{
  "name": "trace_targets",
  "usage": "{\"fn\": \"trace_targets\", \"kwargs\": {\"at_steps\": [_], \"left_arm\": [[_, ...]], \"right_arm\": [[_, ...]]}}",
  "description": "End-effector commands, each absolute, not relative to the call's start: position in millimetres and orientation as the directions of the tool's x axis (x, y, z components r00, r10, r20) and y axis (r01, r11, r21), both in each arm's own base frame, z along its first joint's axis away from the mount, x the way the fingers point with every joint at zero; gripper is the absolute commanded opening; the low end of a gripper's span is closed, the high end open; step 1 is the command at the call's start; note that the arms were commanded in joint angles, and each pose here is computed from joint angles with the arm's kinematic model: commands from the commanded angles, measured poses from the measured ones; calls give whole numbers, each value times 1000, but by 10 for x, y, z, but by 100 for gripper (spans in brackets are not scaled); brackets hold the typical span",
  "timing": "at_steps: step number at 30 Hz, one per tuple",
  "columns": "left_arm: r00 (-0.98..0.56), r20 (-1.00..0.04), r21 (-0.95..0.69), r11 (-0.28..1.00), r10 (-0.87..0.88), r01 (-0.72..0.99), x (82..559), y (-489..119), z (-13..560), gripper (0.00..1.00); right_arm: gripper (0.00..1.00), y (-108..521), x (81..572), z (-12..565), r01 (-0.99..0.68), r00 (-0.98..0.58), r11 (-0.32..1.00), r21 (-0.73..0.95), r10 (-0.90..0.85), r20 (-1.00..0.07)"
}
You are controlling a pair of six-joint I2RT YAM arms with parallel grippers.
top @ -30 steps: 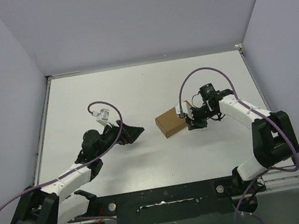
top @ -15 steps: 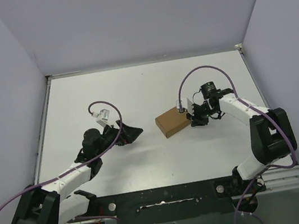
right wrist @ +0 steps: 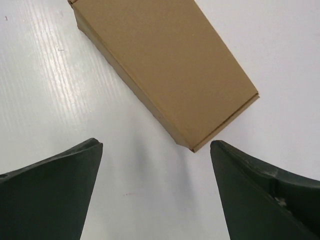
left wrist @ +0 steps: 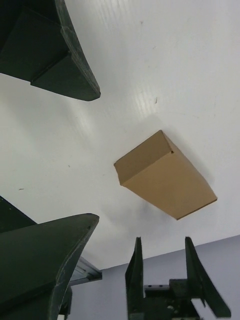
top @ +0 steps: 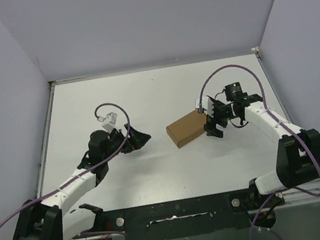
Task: Fold the paper box
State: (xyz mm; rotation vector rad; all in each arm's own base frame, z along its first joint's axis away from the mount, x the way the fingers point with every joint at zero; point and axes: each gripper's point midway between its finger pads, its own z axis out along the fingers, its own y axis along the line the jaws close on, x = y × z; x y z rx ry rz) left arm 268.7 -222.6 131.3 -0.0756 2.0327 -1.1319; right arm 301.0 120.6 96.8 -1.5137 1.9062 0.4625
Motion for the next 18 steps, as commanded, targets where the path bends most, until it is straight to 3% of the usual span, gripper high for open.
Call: {"fn": "trace_targets", "kwargs": {"at_steps": [1,5,11,18], "left_arm": [[-607,-730,-582,752,-314,310,2952,-2102,1704,98],[-537,-808,-477,806,-245,351,3031,-2059,2154,98],[-400,-890,-395,810,-220,434,3068,-2005,3098,98],[-323,-924,-355,772,-204,528,2930,-2030,3759,98]], "right_arm": [[99,1238,3098,1465,-921,5,284,-265,-672,-740],[98,1135,3186,2111,-856,-17,430,-286,-578,-816],[98,854,3343,3156,-696,-195,704,-145,-378,-905],[98,922,3120,3943,-688,-136,717,-114,-282,-950]]}}
